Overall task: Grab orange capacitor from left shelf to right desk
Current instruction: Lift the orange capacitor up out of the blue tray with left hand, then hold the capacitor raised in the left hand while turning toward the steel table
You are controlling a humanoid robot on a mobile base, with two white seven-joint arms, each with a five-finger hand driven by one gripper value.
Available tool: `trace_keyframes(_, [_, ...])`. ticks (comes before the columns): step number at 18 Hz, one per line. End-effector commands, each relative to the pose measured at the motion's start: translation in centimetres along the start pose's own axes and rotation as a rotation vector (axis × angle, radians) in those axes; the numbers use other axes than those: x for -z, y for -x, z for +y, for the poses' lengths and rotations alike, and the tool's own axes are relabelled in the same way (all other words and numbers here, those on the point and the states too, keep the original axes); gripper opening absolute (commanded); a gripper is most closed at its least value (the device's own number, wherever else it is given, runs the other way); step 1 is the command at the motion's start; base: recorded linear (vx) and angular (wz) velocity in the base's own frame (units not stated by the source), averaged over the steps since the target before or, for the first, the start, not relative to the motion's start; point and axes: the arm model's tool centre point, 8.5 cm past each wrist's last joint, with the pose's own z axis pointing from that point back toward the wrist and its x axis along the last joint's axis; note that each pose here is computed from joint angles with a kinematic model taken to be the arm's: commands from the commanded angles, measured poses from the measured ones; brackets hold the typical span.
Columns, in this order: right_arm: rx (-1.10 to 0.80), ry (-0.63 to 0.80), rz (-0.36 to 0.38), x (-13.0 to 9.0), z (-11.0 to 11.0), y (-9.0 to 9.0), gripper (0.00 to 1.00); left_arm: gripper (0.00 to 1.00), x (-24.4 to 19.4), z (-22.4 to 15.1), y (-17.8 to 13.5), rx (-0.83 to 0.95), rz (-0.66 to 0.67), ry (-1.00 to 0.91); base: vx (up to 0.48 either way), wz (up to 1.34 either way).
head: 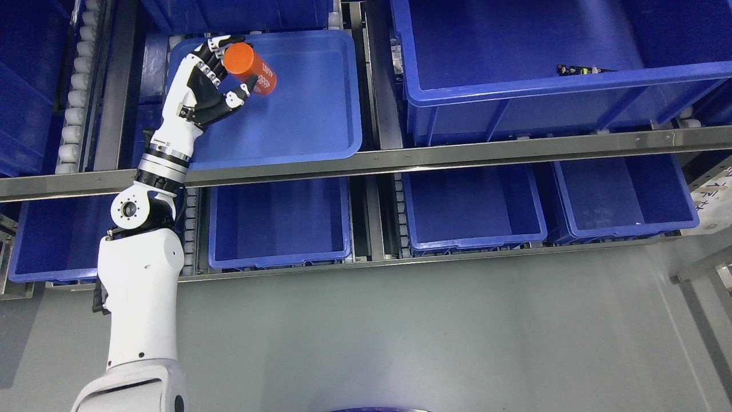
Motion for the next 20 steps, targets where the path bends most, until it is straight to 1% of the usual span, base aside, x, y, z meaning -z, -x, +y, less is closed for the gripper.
trace_keyframes(1, [0.007,0.017,0.003,0.0,-1.1,0.7,1.00,0.01,2.5,0.9,-3.9,0.077,-0.226,-0.134,0.000,0.00])
trace_keyframes(3, [0.007,0.017,0.003,0.0,-1.1,0.7,1.00,0.01,2.7,0.9,-4.6,0.077,-0.282,-0.265,0.000,0.00])
trace_keyframes(5, [0.007,0.017,0.003,0.0,-1.1,0.7,1.00,0.01,3.0,1.0,-5.9,0.066,-0.343,-0.368,0.000,0.00])
trace_keyframes(6, [0.007,0.017,0.003,0.0,-1.1,0.7,1.00,0.01,3.2,0.9,-6.5,0.058,-0.363,-0.406,0.000,0.00])
trace_keyframes(8, [0.007,0.017,0.003,0.0,-1.1,0.7,1.00,0.01,3.2,1.2,-6.7,0.045,-0.366,-0.461,0.000,0.00])
trace_keyframes(10, [0.007,0.017,0.003,0.0,-1.1,0.7,1.00,0.01,3.3,1.3,-6.9,0.038,-0.339,-0.466,0.000,0.00])
trace_keyframes(13, [0.007,0.017,0.003,0.0,-1.1,0.7,1.00,0.01,3.9,1.4,-8.9,0.029,-0.318,-0.455,0.000,0.00])
trace_keyframes(16, [0.007,0.017,0.003,0.0,-1.1,0.7,1.00,0.01,3.9,1.3,-10.0,0.025,-0.301,-0.448,0.000,0.00])
trace_keyframes(20, [0.007,0.017,0.003,0.0,-1.1,0.7,1.00,0.01,2.5,1.0,-9.2,0.025,-0.249,-0.446,0.000,0.00])
